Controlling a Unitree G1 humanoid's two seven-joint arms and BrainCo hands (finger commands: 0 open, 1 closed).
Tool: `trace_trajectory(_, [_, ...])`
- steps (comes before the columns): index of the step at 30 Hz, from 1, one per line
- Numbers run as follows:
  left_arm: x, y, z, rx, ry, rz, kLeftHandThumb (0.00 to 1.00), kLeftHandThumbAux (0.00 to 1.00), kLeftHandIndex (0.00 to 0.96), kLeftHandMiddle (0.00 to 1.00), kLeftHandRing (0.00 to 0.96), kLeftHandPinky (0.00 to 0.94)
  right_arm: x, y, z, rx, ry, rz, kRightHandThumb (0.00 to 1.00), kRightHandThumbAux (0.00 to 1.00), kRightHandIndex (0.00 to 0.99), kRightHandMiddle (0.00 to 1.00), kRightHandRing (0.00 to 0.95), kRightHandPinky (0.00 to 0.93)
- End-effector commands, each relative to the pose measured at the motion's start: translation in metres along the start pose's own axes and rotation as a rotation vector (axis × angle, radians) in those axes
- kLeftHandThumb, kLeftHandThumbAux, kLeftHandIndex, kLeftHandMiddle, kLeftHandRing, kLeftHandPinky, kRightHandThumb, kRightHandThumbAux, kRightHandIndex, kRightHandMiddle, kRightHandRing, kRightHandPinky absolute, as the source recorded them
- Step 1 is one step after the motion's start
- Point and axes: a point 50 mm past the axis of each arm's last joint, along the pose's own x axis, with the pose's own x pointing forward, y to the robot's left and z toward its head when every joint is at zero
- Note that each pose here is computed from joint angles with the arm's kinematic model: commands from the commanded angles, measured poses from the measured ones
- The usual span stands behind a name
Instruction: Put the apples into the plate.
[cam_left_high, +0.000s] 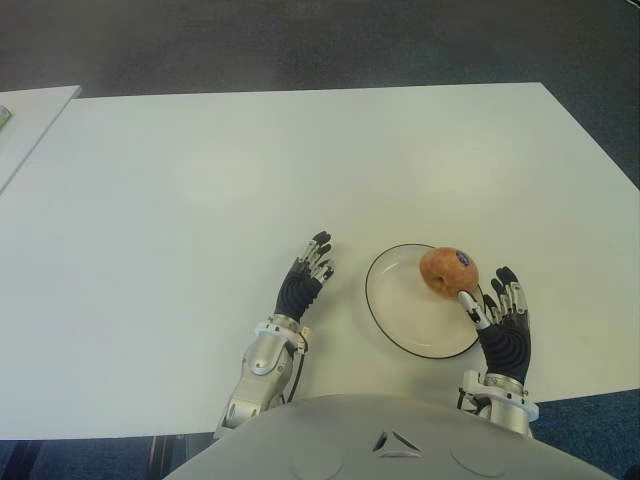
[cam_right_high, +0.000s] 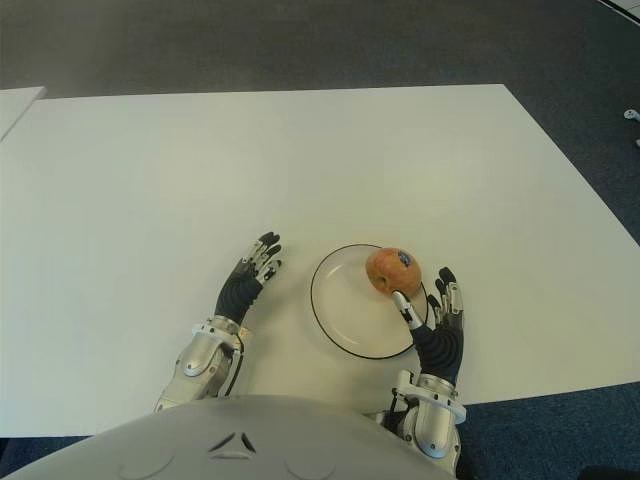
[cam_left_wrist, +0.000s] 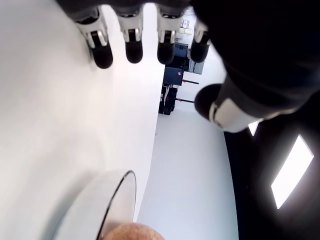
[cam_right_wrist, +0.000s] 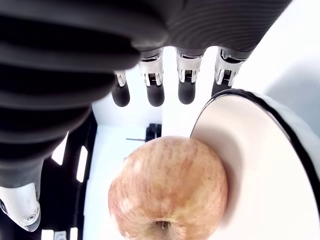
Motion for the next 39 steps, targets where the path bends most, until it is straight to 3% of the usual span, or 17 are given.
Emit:
trace_trajectory(1, [-0.001,-0.006,-0.008,-0.023,0.050,0.007,0.083,0.613,0.000,0.000,0.000,0.000,-0.012,-0.006,-0.009,0.003,0.085,-0.040,0.000,0.578,0.000,0.054,0.029,0.002])
trace_trajectory(24, [-0.003,-0.004,-0.003,-0.007,0.027,0.002,0.117,0.577,0.000,0.000,0.000,0.000,-0.012,-0.010,-0.009,-0.003,0.090,-0.045,0.000,0.571,0.000,0.052,0.028,0.001])
trace_trajectory(32, [-0.009,0.020,0.011,-0.010,0.002,0.000,0.087,0.584,0.000,0.000,0.000,0.004,-0.013,-0.013,-0.008,-0.005,0.095,-0.047,0.000,0.572,0.000,0.053,0.025,0.005])
trace_trajectory(36, [0.007,0.049,0.014,0.018,-0.024,0.035,0.062,0.584,0.000,0.000,0.000,0.001,-0.013,-0.015,-0.009,-0.004,0.098,-0.049,0.000,0.571,0.000,0.055,0.026,0.002])
trace_trajectory(39, [0.018,0.074,0.005,0.030,-0.031,0.098,0.054,0.592,0.000,0.000,0.000,0.009,-0.013,-0.016,-0.010,-0.003,0.100,-0.052,0.000,0.571,0.000,0.056,0.027,0.000])
